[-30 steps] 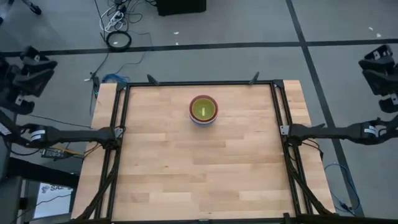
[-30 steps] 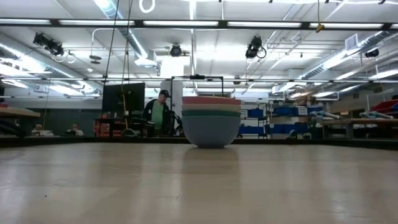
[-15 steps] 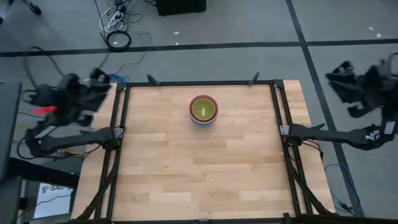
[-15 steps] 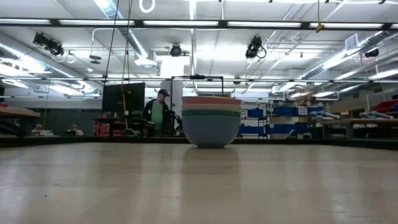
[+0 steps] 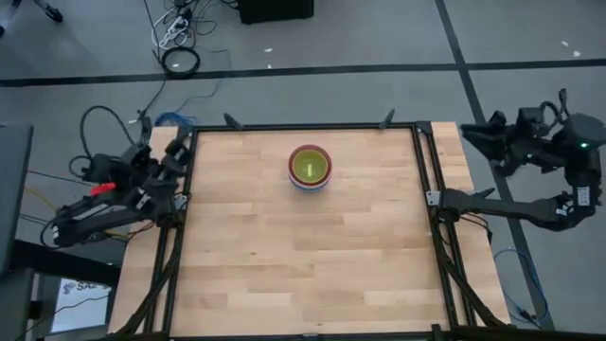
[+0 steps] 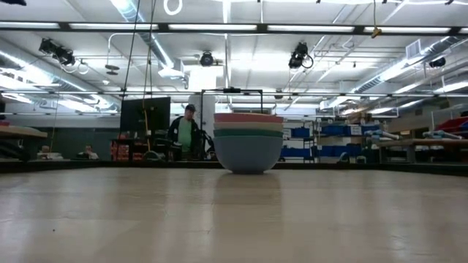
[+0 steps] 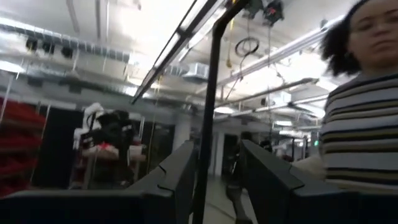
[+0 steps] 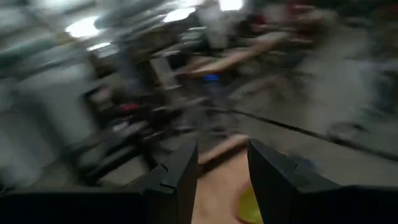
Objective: Nest bowls inside each other
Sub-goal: Return to Home Position
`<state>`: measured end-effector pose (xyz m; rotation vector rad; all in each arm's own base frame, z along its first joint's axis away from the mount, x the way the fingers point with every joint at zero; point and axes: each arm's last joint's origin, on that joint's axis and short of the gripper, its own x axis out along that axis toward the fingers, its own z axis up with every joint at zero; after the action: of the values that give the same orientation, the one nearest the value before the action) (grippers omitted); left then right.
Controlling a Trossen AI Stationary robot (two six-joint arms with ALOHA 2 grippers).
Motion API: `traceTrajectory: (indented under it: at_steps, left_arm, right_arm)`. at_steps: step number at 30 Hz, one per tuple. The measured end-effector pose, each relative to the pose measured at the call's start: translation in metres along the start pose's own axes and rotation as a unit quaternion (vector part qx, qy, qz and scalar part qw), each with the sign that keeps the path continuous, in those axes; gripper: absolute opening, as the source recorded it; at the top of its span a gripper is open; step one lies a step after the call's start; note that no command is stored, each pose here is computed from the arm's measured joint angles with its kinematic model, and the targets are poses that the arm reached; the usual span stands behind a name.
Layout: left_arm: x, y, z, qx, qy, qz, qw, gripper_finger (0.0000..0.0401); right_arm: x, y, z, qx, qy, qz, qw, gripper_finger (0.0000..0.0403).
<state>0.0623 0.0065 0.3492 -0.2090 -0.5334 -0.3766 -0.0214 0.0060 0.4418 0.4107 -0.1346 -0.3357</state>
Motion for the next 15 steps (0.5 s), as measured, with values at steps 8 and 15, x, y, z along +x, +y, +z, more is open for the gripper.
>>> traceTrajectory:
  at_steps: [8, 15]
  left_arm:
    - [-0.031, -0.009, -0.023, 0.024, -0.041, 0.001, 0.999, 0.0136]
    - [-0.043, -0.006, -0.042, 0.026, -0.058, 0.005, 0.998, 0.0136]
  right_arm:
    - [-0.012, 0.010, 0.003, -0.114, -0.091, 0.213, 0.966, 0.0131]
    - [-0.005, -0.006, -0.034, -0.094, -0.100, 0.221, 0.966, 0.0131]
